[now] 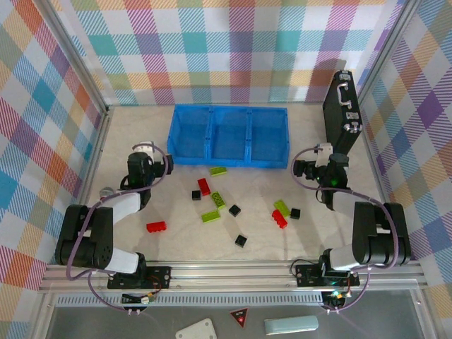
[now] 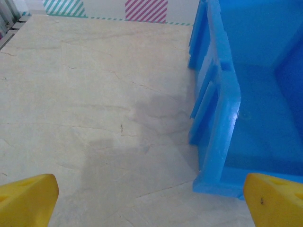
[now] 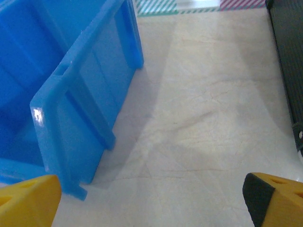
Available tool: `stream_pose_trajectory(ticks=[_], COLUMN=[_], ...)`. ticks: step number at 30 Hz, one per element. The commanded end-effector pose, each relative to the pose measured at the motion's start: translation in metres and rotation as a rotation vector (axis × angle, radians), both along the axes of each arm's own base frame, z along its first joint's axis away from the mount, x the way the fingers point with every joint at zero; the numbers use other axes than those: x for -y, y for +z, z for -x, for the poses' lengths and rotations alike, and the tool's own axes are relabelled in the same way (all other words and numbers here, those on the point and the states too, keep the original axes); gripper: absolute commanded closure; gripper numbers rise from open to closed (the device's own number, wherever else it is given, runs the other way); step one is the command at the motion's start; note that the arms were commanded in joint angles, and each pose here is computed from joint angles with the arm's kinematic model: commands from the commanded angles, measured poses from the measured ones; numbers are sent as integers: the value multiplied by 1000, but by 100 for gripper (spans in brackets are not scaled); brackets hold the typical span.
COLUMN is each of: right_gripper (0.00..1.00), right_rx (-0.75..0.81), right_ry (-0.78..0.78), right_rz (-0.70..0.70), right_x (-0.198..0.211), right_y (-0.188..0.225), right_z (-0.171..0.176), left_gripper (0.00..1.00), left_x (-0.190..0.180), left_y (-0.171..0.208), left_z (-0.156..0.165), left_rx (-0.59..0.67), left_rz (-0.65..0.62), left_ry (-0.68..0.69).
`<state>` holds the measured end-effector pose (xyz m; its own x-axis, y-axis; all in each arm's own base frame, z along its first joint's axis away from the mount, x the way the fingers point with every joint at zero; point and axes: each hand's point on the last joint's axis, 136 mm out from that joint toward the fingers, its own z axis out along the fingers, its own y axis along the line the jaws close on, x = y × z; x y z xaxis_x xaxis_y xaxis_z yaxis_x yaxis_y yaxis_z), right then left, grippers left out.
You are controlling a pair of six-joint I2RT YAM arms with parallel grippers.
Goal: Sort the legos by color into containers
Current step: Pick up the lego from the bottom-center of the table.
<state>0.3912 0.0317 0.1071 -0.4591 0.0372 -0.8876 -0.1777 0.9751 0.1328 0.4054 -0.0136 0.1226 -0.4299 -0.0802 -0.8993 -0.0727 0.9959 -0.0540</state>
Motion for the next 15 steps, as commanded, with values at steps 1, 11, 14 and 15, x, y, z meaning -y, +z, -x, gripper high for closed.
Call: stream_pose_trajectory(ticks=[1,11,14,15], right_gripper=[1,4,6,7], right_rx=[-35,-214,-255,-274], right_ry=[36,27,61,64], right_rz=[3,-89,-96,-104], right_x=[-10,-42,-67,-75], right_y=[11,32,36,36], right_z=[6,33,44,48], left_gripper=[0,0,0,0], left_x=[-2,27,33,35], left_y=[-3,-3,6,8], left_z=[9,25,33,38], left_rx=[-98,-363,-398,-425], left_rz=[47,271,307,313], left_ry=[42,17,2,-5])
